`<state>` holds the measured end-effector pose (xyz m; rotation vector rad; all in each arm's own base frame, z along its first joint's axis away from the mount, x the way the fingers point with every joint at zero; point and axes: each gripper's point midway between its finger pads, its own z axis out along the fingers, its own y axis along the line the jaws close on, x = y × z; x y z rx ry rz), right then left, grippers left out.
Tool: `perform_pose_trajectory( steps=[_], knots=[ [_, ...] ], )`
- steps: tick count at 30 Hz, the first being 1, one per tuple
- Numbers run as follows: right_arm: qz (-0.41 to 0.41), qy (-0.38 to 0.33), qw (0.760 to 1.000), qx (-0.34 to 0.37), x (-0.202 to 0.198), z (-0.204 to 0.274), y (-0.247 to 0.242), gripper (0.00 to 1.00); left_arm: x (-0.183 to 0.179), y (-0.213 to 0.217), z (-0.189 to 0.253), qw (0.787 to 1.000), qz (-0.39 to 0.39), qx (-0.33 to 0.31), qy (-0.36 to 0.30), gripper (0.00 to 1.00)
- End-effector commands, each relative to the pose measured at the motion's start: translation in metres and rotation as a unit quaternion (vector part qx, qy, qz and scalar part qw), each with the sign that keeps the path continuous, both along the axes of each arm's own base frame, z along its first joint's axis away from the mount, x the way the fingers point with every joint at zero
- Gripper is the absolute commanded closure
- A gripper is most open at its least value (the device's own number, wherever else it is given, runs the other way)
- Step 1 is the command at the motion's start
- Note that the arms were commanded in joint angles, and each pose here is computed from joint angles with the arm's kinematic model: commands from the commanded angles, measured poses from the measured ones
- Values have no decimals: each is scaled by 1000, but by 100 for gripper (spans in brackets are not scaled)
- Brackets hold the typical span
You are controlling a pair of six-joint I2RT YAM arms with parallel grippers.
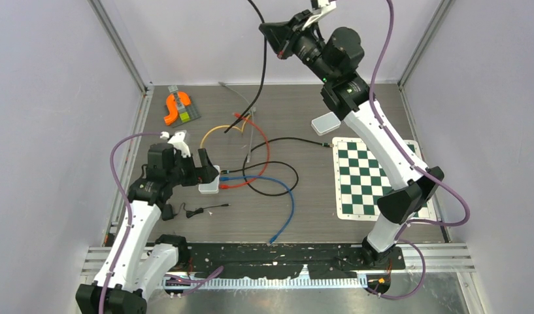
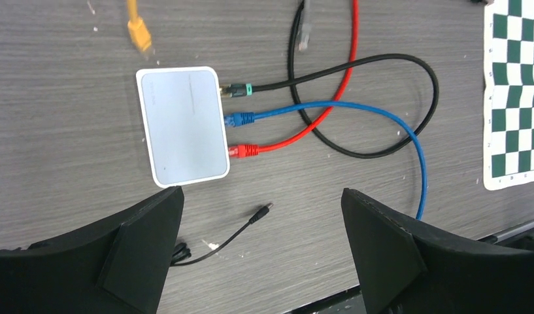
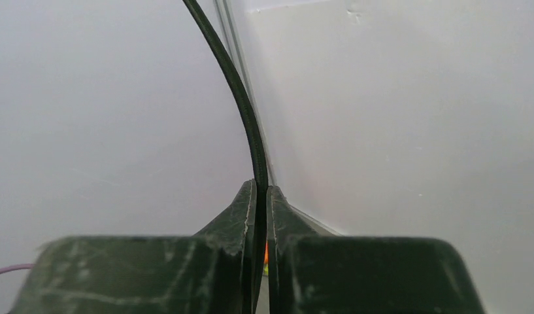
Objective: Insert the plug into the switch port
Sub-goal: Pick up the connector from the center of the board.
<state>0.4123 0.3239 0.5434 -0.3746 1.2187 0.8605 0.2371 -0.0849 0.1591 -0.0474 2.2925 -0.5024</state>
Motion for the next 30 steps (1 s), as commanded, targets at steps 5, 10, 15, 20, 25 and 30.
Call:
perform_pose_trajectory(
  steps=[5, 10, 15, 20, 25, 30],
  knots=[
    [25, -36, 994, 97, -71, 96, -40, 95, 42, -11, 46, 997, -5, -25, -68, 7],
    [3, -12, 998, 68, -83, 80, -55, 95, 56, -10, 47, 999, 2, -18, -44, 9],
    [-49, 58, 997, -17, -82, -6, -73, 95, 54, -14, 71, 998, -15, -22, -63, 9],
    [-45, 94, 991, -83, -109, -97, -89, 95, 40, -40, 118, 985, -85, -79, -130, 6],
    [-1, 117, 975, -188, -137, -211, -93, 95, 32, -57, 146, 967, -127, -123, -182, 5],
    [20, 123, 973, -196, -159, -276, -101, 95, 38, -58, 148, 965, -123, -131, -188, 5]
  ],
)
